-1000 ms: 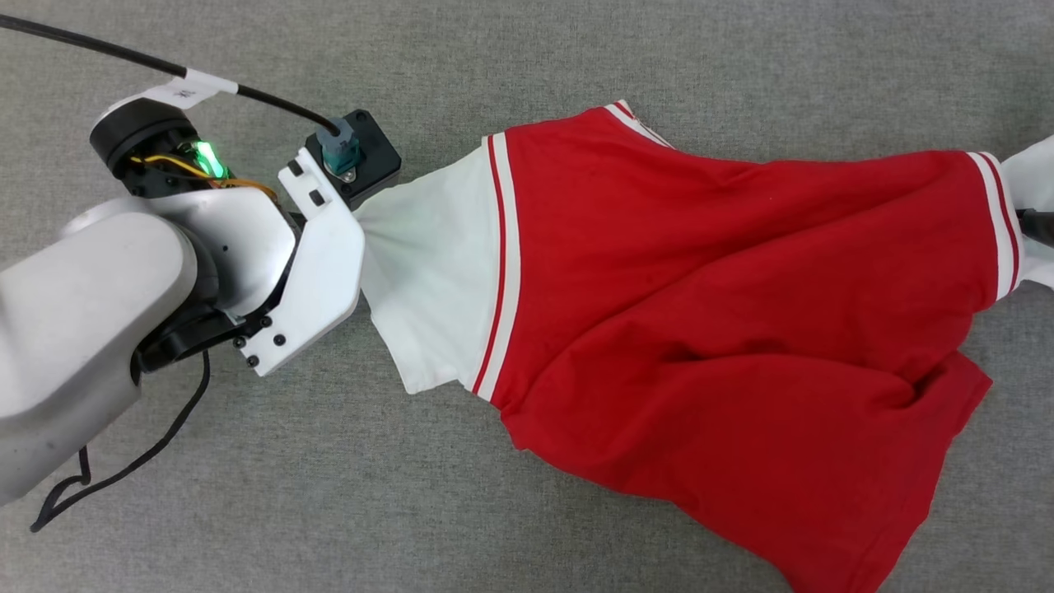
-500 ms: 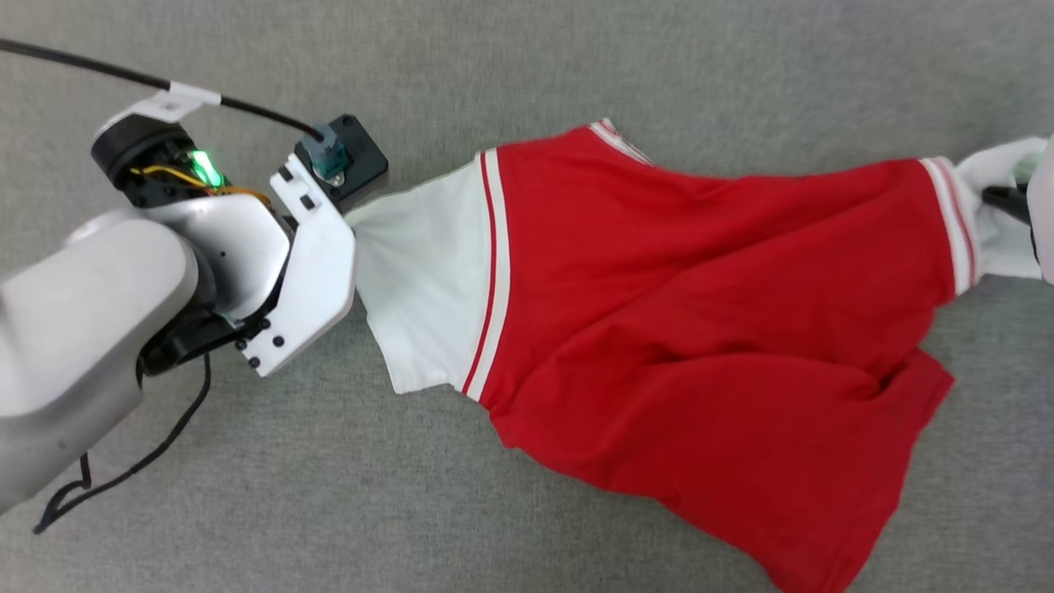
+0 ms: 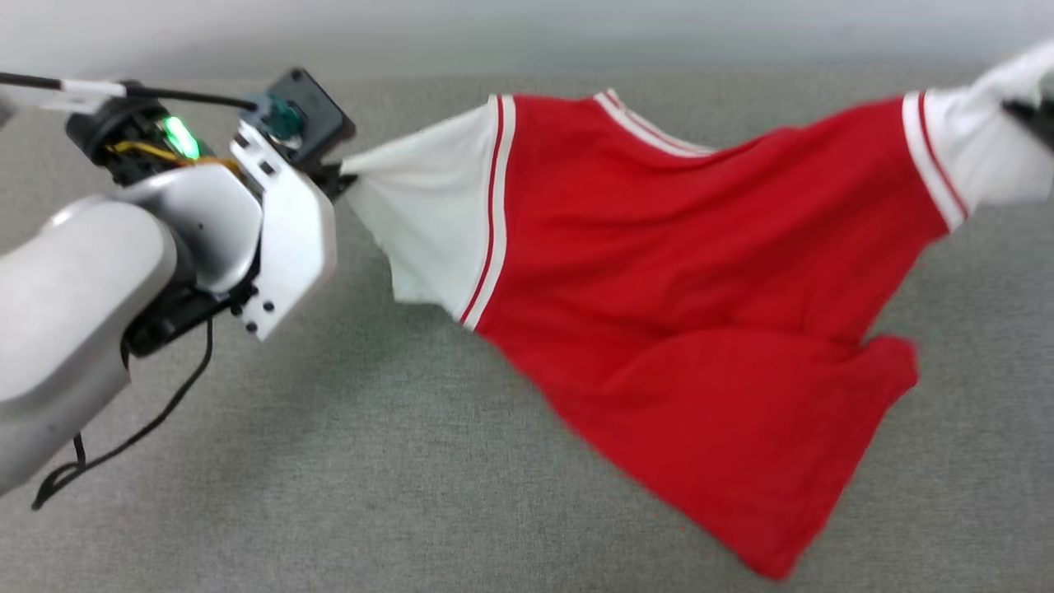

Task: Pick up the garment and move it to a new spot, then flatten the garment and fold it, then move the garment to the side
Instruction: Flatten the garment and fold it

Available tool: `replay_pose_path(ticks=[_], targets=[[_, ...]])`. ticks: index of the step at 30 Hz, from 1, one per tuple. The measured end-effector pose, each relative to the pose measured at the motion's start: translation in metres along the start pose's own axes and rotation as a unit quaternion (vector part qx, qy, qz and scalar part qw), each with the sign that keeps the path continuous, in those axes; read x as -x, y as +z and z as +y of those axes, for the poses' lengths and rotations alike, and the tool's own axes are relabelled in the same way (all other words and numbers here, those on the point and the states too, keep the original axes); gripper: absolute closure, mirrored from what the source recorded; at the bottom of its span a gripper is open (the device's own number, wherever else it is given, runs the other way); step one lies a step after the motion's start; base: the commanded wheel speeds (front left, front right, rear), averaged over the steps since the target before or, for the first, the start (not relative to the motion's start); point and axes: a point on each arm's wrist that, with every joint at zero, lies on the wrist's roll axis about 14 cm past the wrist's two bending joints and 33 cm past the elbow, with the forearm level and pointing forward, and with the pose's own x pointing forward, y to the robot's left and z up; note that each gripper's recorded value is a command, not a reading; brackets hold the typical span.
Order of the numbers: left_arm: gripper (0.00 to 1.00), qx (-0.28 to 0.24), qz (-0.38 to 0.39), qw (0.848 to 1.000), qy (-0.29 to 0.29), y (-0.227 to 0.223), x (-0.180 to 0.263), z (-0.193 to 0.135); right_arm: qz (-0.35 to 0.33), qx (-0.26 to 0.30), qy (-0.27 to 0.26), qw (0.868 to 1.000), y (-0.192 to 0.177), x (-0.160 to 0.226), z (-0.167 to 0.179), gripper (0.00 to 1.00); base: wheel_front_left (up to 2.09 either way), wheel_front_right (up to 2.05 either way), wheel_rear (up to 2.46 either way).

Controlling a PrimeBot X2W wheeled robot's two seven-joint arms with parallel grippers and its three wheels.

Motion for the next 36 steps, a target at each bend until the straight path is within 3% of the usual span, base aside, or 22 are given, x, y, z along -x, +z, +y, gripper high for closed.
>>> replay_pose_path(ticks=[1, 4, 15, 24, 31, 36], targets=[[1.00, -0.008, -0.027, 0.999, 0.022, 0.018, 0.012, 0.009, -0.050, 0.006, -0.014, 0.999, 0.027, 0.016, -0.008, 1.00, 0.00, 0.00, 0.00], [1.00, -0.022, -0.071, 0.996, 0.058, 0.048, 0.030, 0.025, -0.102, 0.021, -0.039, 0.994, 0.057, 0.040, -0.020, 1.00, 0.00, 0.00, 0.00], [1.00, -0.063, -0.189, 0.966, 0.167, 0.135, 0.062, 0.087, -0.204, 0.063, -0.087, 0.973, 0.143, 0.072, -0.043, 1.00, 0.00, 0.00, 0.00], [1.00, -0.084, -0.256, 0.930, 0.249, 0.194, 0.065, 0.156, -0.281, 0.086, -0.144, 0.945, 0.220, 0.054, -0.073, 1.00, 0.00, 0.00, 0.00], [1.00, -0.076, -0.297, 0.908, 0.286, 0.215, 0.058, 0.197, -0.307, 0.091, -0.163, 0.933, 0.253, 0.019, -0.084, 1.00, 0.00, 0.00, 0.00], [1.00, -0.064, -0.300, 0.903, 0.300, 0.210, 0.048, 0.218, -0.325, 0.096, -0.169, 0.925, 0.266, -0.002, -0.086, 1.00, 0.00, 0.00, 0.00]])
